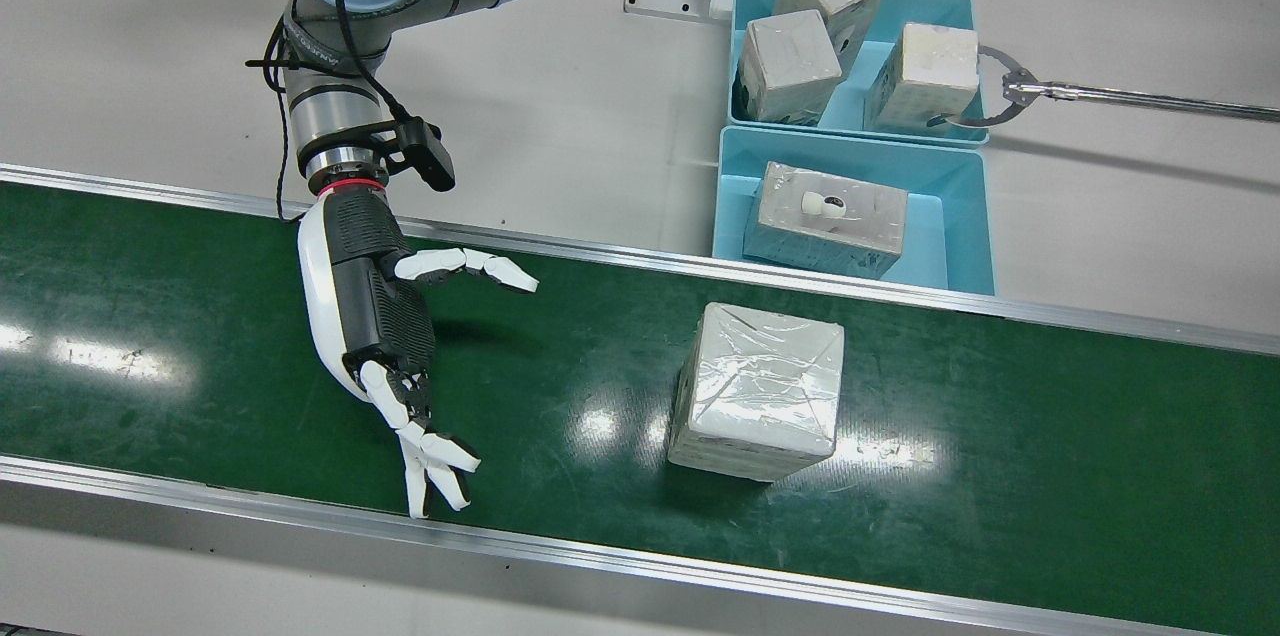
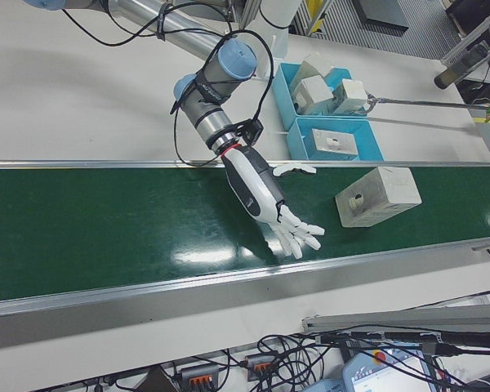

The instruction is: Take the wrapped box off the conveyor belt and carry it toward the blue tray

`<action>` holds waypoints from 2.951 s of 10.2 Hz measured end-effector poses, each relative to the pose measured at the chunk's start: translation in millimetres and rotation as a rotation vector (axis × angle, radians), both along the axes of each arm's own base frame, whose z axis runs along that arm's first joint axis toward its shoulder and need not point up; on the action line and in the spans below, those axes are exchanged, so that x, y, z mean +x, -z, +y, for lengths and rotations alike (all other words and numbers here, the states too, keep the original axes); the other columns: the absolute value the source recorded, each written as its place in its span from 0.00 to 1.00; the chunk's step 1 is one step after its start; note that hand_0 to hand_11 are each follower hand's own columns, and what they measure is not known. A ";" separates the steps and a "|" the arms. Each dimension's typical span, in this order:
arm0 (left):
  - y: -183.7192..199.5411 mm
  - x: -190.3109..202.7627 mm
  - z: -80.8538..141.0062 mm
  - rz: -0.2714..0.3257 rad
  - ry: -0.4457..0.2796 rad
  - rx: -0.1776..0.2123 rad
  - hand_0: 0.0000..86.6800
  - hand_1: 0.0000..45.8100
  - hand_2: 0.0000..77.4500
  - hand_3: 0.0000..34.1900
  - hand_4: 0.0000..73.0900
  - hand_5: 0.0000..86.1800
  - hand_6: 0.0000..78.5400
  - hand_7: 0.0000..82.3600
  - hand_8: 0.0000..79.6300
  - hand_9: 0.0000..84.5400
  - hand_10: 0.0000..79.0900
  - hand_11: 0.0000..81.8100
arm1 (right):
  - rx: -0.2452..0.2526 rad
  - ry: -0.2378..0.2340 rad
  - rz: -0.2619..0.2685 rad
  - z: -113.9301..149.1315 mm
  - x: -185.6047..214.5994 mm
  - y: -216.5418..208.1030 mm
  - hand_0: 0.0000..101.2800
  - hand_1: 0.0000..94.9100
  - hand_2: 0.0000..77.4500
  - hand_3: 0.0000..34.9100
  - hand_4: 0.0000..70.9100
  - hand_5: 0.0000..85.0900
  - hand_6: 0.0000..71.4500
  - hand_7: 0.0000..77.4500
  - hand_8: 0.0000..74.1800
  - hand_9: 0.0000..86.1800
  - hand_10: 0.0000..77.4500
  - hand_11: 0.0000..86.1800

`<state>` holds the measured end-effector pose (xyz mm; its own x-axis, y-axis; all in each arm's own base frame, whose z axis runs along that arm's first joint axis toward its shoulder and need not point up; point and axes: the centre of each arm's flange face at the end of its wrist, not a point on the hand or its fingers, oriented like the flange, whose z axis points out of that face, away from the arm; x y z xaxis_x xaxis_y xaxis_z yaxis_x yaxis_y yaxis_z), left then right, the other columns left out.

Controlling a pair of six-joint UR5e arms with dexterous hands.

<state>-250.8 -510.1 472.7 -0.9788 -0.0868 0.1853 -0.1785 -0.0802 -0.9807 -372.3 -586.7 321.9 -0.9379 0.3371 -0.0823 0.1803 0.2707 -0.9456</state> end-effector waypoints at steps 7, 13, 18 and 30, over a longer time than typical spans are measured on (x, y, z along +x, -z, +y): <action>0.0 0.0 0.0 0.000 0.000 0.000 0.00 0.00 0.01 0.00 0.00 0.01 0.01 0.01 0.01 0.01 0.01 0.01 | -0.004 0.001 0.009 0.2 -3.6 -2.6 0.50 0.19 0.16 0.00 0.15 0.21 0.05 0.05 0.01 0.02 0.00 0.01; 0.0 0.0 0.0 0.000 0.000 0.000 0.00 0.00 0.01 0.00 0.00 0.01 0.01 0.01 0.01 0.01 0.01 0.01 | -0.005 0.001 0.012 0.7 -4.9 -3.3 0.49 0.19 0.14 0.00 0.15 0.21 0.05 0.06 0.01 0.02 0.00 0.01; 0.0 0.0 0.0 0.000 0.000 0.000 0.00 0.00 0.01 0.00 0.00 0.01 0.01 0.01 0.01 0.01 0.01 0.01 | -0.011 0.003 0.022 0.6 -7.0 -7.0 0.49 0.20 0.22 0.00 0.17 0.24 0.07 0.08 0.01 0.02 0.00 0.01; 0.0 0.0 0.0 0.000 0.000 0.000 0.00 0.00 0.01 0.00 0.00 0.01 0.01 0.01 0.01 0.01 0.01 0.01 | 0.027 0.014 -0.016 15.0 3.9 120.7 0.44 0.06 0.50 0.00 0.22 0.54 0.42 0.38 0.62 0.42 0.35 0.62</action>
